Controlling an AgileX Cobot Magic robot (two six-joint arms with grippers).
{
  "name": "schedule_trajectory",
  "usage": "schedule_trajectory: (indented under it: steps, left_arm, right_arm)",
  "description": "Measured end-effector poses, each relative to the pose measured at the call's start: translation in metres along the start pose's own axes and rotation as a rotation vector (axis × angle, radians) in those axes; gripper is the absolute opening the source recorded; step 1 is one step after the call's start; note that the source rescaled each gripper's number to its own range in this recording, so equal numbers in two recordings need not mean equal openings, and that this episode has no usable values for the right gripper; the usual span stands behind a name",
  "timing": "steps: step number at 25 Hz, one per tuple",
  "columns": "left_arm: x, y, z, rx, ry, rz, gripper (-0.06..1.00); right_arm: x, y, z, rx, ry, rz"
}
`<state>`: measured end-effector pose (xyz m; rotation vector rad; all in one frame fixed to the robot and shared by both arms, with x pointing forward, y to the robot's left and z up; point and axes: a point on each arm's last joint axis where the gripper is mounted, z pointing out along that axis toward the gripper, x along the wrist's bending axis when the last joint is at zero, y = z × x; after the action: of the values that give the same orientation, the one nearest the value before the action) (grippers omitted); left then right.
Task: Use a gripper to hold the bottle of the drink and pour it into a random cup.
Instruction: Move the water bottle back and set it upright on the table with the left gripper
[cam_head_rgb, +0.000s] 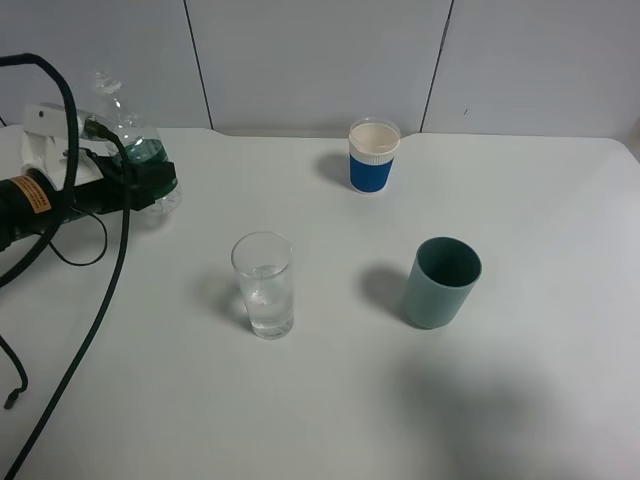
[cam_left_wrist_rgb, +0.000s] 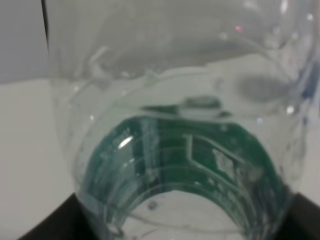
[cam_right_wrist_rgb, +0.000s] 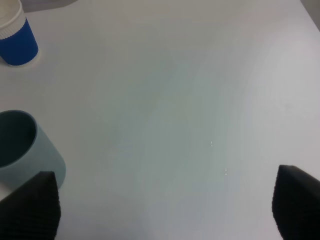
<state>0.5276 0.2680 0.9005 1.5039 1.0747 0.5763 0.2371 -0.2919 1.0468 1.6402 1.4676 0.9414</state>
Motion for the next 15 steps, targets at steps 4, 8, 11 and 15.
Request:
schedule_trajectory:
  steps: [4,8,11,15]
  left_arm:
    - [0.002,-0.010,0.003,-0.002,-0.003,0.021,0.00]
    - [0.004,-0.021,0.007,-0.008,-0.017,0.111,0.00]
    - [0.005,-0.029,0.008,0.011,-0.018,0.134,0.00]
    - [0.006,-0.031,0.009,0.017,-0.019,0.141,0.00]
  right_arm:
    - [0.000,0.000,0.000,0.000,0.000,0.000]
    - [0.000,0.000,0.000,0.000,0.000,0.000]
    - [0.000,0.000,0.000,0.000,0.000,0.000]
    - [0.000,0.000,0.000,0.000,0.000,0.000]
